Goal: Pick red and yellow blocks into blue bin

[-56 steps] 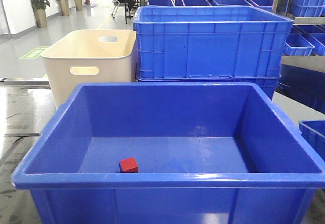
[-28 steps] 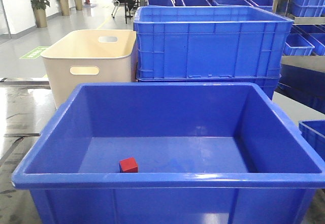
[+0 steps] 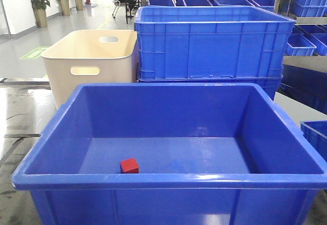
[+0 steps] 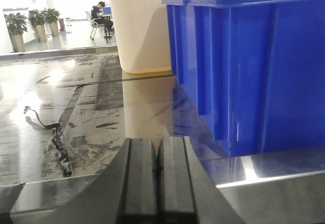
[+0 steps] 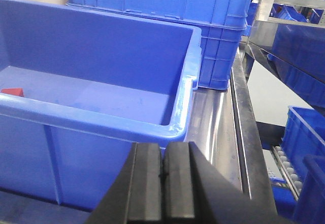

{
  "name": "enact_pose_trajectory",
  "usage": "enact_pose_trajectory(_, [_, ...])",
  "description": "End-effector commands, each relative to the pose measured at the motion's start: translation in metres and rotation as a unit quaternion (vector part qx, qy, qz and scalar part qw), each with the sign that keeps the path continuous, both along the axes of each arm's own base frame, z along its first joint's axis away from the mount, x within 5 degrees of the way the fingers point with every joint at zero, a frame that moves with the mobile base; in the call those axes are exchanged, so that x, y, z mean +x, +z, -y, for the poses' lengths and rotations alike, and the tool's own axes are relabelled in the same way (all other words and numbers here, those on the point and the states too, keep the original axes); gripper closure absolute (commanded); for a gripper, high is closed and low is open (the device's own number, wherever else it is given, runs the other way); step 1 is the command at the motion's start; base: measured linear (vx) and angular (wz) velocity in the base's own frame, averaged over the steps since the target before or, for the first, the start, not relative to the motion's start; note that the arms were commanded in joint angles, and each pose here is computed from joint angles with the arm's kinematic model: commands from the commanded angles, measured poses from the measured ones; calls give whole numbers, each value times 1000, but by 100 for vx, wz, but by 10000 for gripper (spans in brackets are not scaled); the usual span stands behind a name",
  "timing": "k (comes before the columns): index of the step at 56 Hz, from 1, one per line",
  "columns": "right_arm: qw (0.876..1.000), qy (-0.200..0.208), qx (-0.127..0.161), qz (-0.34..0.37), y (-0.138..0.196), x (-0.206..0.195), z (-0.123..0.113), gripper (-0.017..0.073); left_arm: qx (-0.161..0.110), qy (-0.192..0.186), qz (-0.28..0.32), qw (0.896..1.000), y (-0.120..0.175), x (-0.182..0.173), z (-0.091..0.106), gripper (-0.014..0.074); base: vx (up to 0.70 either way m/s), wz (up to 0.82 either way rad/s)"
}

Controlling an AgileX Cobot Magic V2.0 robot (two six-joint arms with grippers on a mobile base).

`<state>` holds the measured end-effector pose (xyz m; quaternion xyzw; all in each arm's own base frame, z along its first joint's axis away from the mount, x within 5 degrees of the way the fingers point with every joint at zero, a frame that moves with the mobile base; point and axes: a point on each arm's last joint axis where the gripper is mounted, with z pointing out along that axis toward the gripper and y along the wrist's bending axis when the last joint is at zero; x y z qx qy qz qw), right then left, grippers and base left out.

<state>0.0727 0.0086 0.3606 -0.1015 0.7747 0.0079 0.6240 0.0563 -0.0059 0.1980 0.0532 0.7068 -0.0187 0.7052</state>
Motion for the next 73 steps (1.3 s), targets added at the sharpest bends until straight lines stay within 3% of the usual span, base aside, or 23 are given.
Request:
enact_pose_trajectory(1, [999,4,0,50,15,1,-1,570,-10,2,54,999,13,-2,-1,600,0,0])
enact_pose_trajectory(73, [999,4,0,50,15,1,-1,570,-10,2,54,999,13,-2,-1,600,0,0])
